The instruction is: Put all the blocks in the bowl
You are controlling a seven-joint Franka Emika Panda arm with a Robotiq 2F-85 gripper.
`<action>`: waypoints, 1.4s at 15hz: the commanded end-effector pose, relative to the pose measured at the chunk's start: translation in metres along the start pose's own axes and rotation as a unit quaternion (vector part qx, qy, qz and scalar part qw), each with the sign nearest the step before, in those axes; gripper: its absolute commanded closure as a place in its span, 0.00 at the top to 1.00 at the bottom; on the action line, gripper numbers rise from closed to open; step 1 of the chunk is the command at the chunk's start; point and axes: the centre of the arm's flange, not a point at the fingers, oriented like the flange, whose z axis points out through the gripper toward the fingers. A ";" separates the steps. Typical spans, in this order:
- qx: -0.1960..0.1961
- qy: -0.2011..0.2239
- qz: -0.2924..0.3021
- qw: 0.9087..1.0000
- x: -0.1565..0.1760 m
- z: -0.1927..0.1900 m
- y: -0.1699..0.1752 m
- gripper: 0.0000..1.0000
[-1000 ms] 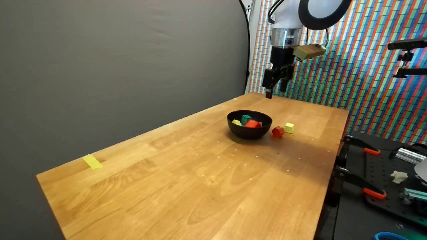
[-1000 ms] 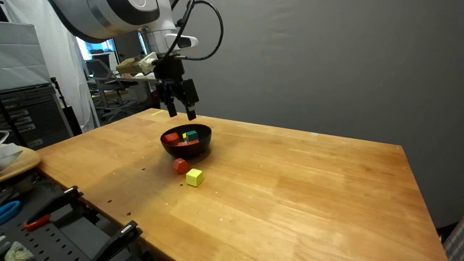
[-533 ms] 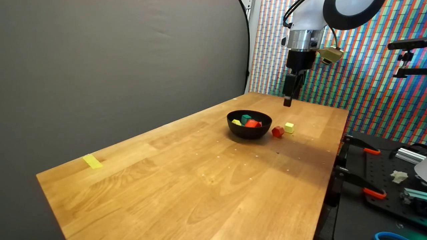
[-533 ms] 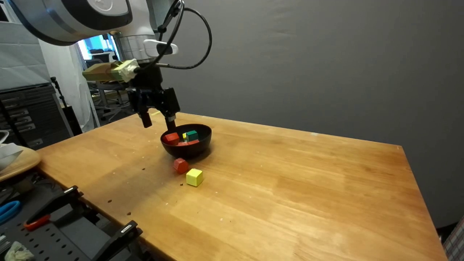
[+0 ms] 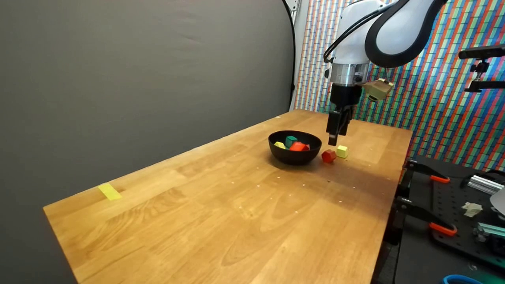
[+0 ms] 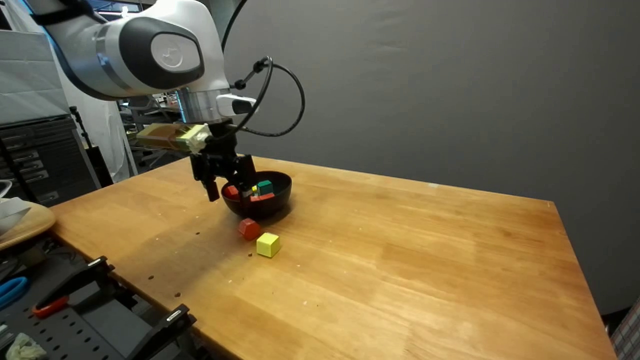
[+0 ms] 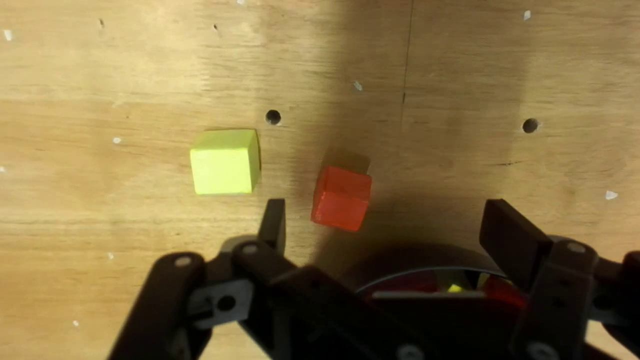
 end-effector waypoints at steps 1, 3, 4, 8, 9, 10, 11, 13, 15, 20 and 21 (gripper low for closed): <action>-0.002 -0.005 0.005 1.000 0.033 0.029 0.009 1.00; -0.005 -0.018 0.005 1.000 0.037 0.039 0.014 1.00; -0.004 -0.023 0.006 1.000 0.039 0.043 0.016 1.00; -0.002 -0.033 0.012 0.999 0.042 0.056 0.018 0.80; -0.001 -0.036 0.012 0.999 0.041 0.058 0.018 0.63; -0.002 -0.037 0.014 0.999 0.040 0.058 0.019 0.55; -0.002 -0.036 0.015 0.999 0.039 0.056 0.019 0.46; 0.005 -0.039 0.020 0.999 0.037 0.055 0.021 0.33; 0.008 -0.039 0.030 0.999 0.033 0.055 0.021 0.26; 0.014 -0.030 0.055 0.998 0.025 0.047 0.022 0.31; 0.014 -0.028 0.057 0.998 0.024 0.040 0.021 0.30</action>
